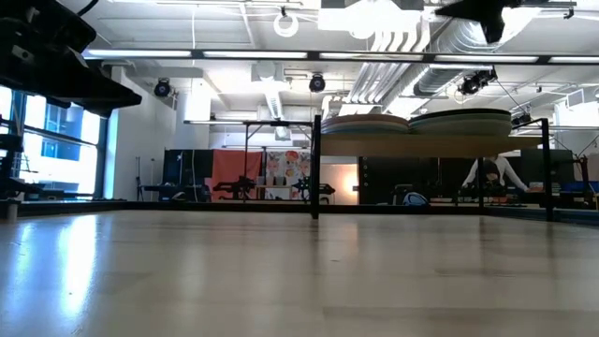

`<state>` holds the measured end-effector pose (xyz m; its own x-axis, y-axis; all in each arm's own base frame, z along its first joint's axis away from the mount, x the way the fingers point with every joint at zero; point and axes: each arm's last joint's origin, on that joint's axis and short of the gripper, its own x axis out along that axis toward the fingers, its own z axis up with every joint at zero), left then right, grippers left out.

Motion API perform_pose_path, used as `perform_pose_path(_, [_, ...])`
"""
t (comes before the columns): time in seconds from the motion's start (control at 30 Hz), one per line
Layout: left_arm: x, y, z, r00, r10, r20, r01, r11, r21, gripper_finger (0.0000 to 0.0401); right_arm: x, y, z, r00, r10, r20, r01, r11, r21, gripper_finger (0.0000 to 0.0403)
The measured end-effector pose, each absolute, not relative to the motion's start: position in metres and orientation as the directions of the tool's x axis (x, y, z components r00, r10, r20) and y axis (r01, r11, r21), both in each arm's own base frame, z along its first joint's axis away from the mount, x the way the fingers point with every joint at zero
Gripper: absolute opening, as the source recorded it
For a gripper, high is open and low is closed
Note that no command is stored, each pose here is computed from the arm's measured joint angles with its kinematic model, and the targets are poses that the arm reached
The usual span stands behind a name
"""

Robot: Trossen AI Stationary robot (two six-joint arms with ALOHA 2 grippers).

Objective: Place and stack plates onto a shelf
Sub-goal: Return to Home Position

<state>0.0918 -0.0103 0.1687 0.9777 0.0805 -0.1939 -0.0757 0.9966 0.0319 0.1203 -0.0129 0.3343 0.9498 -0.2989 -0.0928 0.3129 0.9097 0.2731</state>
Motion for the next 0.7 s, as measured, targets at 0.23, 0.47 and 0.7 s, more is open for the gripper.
perform_pose_path(0.23, [0.092, -0.010, 0.169, 0.978, 0.081, -0.193, -0.067, 0.995, 0.075, 0.0092, 0.126, -0.011, 0.268, 0.974, -0.228, -0.015, 0.221, 0.925, 0.309, 0.0114])
perform_pose_path(0.47, [0.092, -0.010, 0.169, 0.978, 0.081, -0.194, -0.066, 0.994, 0.083, 0.0092, 0.125, -0.007, 0.228, 0.995, -0.092, 0.044, 0.072, 0.940, 0.332, 0.0114])
perform_pose_path(0.7, [0.092, -0.010, 0.169, 0.978, 0.081, -0.193, -0.066, 0.994, 0.084, 0.0092, 0.120, -0.002, 0.199, 0.987, 0.077, 0.139, -0.118, 0.942, 0.315, 0.0114])
